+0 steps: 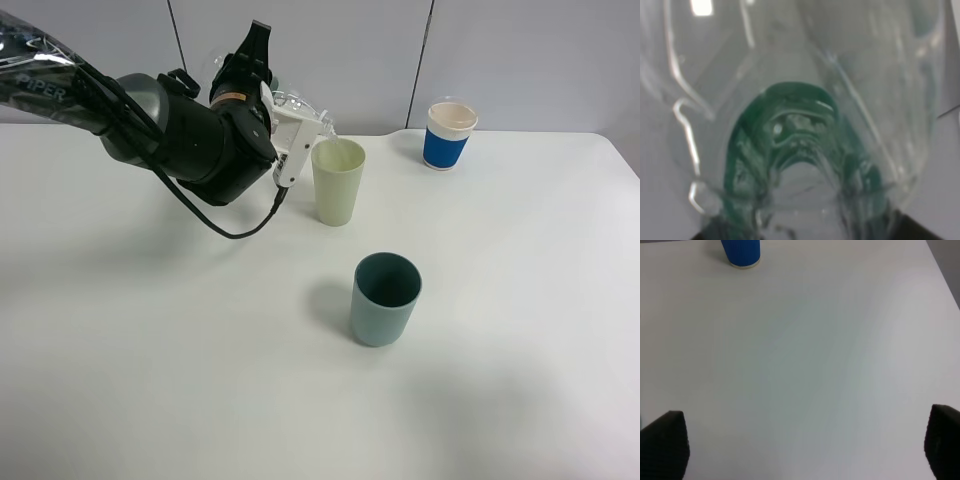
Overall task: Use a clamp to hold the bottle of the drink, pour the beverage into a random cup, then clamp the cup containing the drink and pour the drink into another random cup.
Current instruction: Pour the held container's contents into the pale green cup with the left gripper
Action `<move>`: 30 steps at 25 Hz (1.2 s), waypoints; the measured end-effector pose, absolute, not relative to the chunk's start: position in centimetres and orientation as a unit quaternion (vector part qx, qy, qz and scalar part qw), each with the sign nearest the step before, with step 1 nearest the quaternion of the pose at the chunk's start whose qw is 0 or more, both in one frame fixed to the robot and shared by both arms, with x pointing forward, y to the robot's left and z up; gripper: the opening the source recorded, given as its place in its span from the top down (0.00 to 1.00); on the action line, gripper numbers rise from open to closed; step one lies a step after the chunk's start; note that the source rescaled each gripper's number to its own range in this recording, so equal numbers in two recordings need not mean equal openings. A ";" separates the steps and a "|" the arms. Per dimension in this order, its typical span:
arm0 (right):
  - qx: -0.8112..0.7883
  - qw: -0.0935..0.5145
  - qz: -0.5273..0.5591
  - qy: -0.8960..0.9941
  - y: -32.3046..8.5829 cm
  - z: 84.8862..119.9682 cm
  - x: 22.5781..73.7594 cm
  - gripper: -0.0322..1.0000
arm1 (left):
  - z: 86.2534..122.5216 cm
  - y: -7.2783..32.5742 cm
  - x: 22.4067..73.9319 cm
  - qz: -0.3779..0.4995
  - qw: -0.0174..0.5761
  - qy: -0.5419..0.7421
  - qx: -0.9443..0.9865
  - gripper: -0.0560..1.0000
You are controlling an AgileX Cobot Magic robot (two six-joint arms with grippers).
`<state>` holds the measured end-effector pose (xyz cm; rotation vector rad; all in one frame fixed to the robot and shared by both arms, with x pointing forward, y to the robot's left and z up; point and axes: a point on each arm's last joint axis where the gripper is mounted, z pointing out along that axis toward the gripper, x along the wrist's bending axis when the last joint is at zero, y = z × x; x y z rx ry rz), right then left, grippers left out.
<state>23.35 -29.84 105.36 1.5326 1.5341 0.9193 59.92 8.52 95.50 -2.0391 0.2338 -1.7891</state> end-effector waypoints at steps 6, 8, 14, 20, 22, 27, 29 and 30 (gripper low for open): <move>0.601 0.383 0.361 0.602 -29.8 105.4 23.4 0.17 | 95.8 8.4 60.0 -0.655 0.213 0.094 -0.719 0.95; 0.601 0.383 0.361 0.602 -29.8 105.4 23.4 0.17 | 95.9 8.4 60.0 -0.657 0.215 0.094 -0.717 0.95; 0.601 0.383 0.361 0.602 -29.8 105.4 23.4 0.17 | 96.1 8.2 60.0 -0.664 0.215 0.108 -0.708 0.95; 0.601 0.383 0.361 0.602 -29.8 105.4 23.4 0.17 | 96.2 8.0 60.1 -0.672 0.214 0.123 -0.698 0.95; 0.601 0.383 0.361 0.602 -29.8 105.4 23.4 0.17 | 96.3 7.9 60.1 -0.675 0.214 0.129 -0.694 0.95; 0.601 0.383 0.361 0.602 -29.8 105.4 23.4 0.17 | 96.5 7.7 60.1 -0.681 0.213 0.140 -0.686 0.95; 0.601 0.383 0.361 0.602 -29.8 105.4 23.4 0.17 | 96.5 7.7 60.1 -0.681 0.213 0.141 -0.686 0.95; 0.601 0.383 0.361 0.602 -29.8 105.4 23.4 0.17 | 96.5 7.7 60.1 -0.681 0.213 0.140 -0.686 0.95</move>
